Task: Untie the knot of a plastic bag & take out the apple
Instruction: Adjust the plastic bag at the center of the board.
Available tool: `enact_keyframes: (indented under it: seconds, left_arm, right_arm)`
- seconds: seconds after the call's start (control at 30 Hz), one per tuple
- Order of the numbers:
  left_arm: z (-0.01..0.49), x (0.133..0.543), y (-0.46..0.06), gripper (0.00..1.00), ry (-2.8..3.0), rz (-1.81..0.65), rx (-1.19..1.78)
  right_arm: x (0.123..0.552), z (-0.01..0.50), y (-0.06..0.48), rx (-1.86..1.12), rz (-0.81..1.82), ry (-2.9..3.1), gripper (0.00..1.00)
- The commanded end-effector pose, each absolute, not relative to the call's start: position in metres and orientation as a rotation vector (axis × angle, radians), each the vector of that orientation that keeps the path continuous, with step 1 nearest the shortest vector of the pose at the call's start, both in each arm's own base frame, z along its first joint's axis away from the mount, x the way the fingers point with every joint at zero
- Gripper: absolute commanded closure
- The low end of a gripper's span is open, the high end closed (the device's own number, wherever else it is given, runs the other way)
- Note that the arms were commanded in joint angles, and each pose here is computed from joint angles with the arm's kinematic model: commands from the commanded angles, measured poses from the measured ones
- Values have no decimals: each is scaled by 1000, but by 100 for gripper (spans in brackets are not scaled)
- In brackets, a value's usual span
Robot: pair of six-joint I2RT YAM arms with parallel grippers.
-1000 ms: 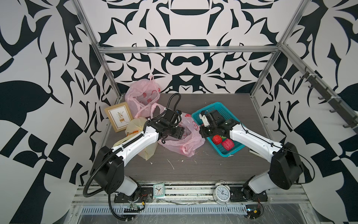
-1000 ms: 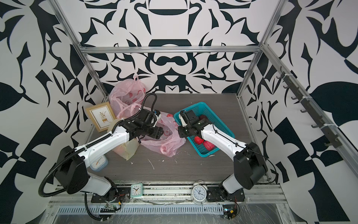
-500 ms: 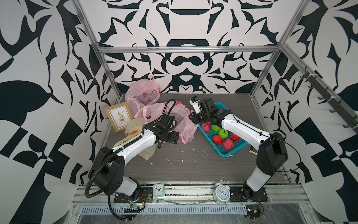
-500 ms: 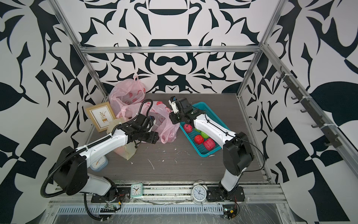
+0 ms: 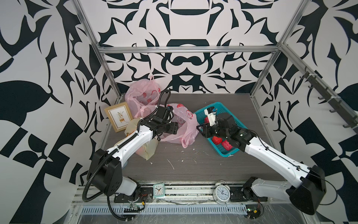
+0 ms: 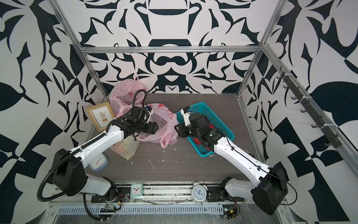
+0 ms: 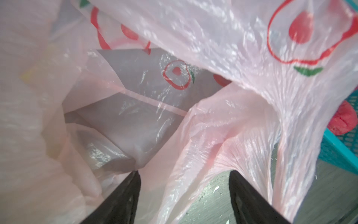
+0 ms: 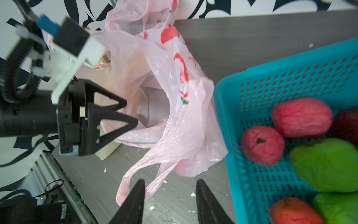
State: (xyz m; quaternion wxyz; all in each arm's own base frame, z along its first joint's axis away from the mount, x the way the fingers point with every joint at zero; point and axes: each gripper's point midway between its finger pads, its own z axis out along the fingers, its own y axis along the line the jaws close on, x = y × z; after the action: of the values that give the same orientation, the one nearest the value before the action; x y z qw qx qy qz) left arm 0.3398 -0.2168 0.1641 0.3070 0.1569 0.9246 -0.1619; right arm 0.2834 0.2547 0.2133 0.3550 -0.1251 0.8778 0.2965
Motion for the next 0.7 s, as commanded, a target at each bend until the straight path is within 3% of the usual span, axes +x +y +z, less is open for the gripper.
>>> enact_keyframes:
  seconds: [0.0, 0.23, 0.67]
  left_arm:
    - [154, 351, -220, 24, 2459, -418, 433]
    - [137, 353, -221, 25, 2491, -421, 435]
    - [123, 352, -215, 25, 2523, -432, 428]
  right_arm:
    - [279, 185, 259, -181, 773, 2343, 56]
    - [282, 141, 257, -10, 720, 2381, 54]
    - [309, 105, 285, 66, 763, 2389, 53]
